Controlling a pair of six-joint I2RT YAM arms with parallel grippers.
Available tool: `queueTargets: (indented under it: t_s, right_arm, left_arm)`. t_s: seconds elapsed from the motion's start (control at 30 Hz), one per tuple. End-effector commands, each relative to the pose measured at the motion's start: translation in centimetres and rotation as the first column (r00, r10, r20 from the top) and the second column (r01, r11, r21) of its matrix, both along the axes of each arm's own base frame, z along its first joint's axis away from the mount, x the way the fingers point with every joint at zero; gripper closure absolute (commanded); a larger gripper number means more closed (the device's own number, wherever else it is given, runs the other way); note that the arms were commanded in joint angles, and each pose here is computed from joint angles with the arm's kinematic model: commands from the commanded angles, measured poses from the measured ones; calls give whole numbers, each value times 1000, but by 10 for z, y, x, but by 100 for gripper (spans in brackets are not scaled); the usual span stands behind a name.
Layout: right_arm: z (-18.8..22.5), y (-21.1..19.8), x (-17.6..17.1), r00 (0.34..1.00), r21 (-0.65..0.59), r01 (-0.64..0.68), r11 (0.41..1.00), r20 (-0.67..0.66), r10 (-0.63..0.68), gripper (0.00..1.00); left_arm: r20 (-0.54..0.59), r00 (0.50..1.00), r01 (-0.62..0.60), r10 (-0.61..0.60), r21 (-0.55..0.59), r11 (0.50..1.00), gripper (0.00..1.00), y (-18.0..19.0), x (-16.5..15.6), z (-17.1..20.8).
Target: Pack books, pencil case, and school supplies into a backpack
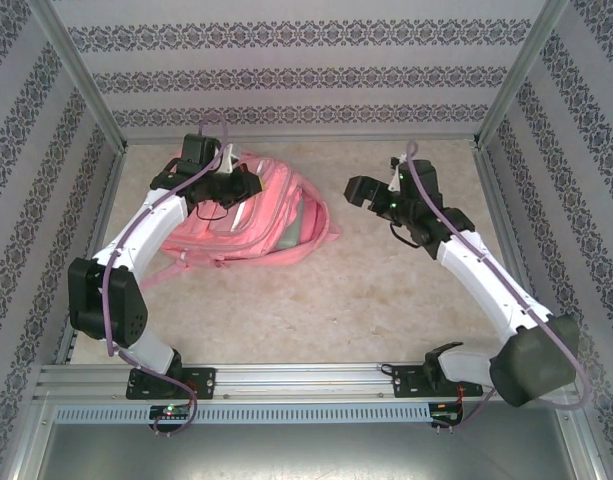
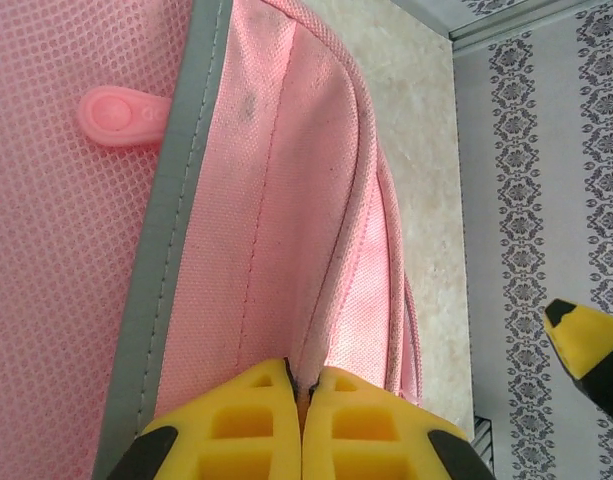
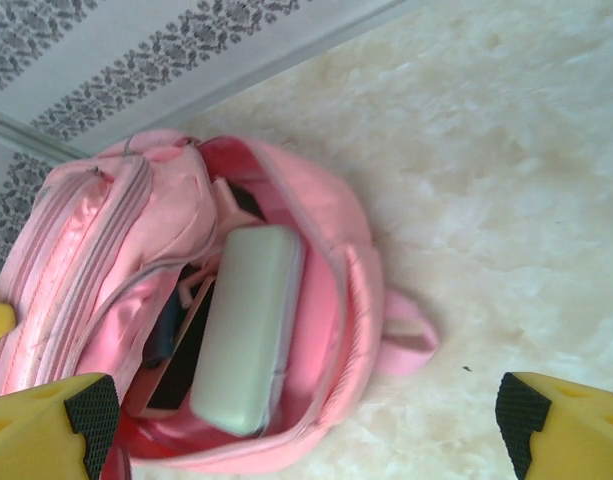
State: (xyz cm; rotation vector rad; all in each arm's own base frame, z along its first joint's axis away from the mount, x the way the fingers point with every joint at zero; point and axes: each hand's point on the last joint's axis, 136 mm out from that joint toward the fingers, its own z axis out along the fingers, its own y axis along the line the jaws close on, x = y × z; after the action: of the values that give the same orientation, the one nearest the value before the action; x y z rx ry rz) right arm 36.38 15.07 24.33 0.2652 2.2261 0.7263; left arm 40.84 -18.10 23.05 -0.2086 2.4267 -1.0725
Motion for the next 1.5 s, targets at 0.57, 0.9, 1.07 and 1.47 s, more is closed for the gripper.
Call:
queueTargets:
  t_s: [0.57, 0.9, 1.07, 1.47]
  right_arm:
    - [-150, 111, 59, 860, 75, -359, 930, -361, 361, 20]
    - [-178, 116, 76, 849, 54, -329, 943, -420, 320, 83]
    - [-161, 91, 66, 885, 29, -266, 964, -389, 256, 100]
    - [-158, 35, -20, 885, 21, -206, 978, -423, 196, 100]
  left_arm:
    - [95, 995, 23, -21, -14, 1000, 100, 0, -31, 27]
    - [88, 996, 33, -32, -8, 999, 100, -3, -31, 24]
    - [79, 995, 51, -53, 30, 998, 100, -6, -23, 15]
    - [95, 979, 177, -179, 27, 984, 100, -64, -2, 14]
